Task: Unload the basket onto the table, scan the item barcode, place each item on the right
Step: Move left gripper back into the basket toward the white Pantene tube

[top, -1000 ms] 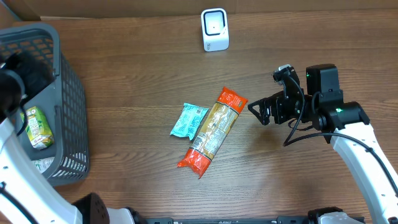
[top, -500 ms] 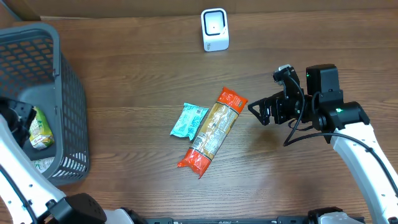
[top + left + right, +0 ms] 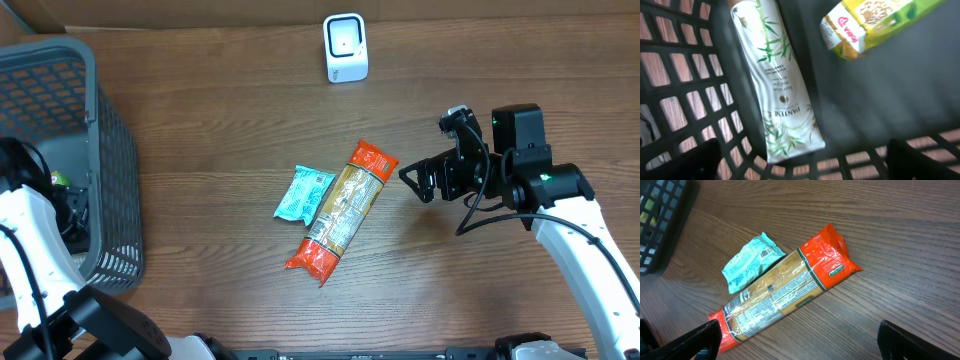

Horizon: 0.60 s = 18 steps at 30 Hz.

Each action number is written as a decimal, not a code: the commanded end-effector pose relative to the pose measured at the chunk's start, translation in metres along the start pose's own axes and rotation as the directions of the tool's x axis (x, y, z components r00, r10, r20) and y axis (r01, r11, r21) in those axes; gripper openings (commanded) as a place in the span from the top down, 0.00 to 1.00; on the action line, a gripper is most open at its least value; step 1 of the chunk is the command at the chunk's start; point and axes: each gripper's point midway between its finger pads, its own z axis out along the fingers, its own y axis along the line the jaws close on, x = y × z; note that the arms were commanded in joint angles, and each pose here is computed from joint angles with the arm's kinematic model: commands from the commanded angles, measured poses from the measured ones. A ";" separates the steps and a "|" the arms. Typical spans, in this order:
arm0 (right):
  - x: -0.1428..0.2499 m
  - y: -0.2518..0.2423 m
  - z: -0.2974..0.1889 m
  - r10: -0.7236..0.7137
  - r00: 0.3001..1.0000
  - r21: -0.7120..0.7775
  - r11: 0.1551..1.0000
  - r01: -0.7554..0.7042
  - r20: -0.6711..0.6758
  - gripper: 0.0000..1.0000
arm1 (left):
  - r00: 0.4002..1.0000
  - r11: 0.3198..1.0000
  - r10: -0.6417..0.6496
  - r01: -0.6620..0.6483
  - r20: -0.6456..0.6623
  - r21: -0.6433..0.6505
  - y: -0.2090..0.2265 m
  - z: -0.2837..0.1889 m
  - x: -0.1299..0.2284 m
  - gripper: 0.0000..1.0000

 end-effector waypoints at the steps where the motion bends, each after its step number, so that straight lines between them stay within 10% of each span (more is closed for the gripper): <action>1: -0.009 0.002 -0.004 -0.011 1.000 0.003 1.000 0.011 0.022 0.00 | 0.999 0.999 -0.014 0.016 0.046 -0.041 0.008 0.022 -0.001 0.00; 18: -0.007 0.002 -0.004 -0.007 1.000 0.003 1.000 0.007 0.016 0.00 | 1.000 0.989 0.003 -0.003 0.002 -0.145 0.019 0.099 0.028 0.02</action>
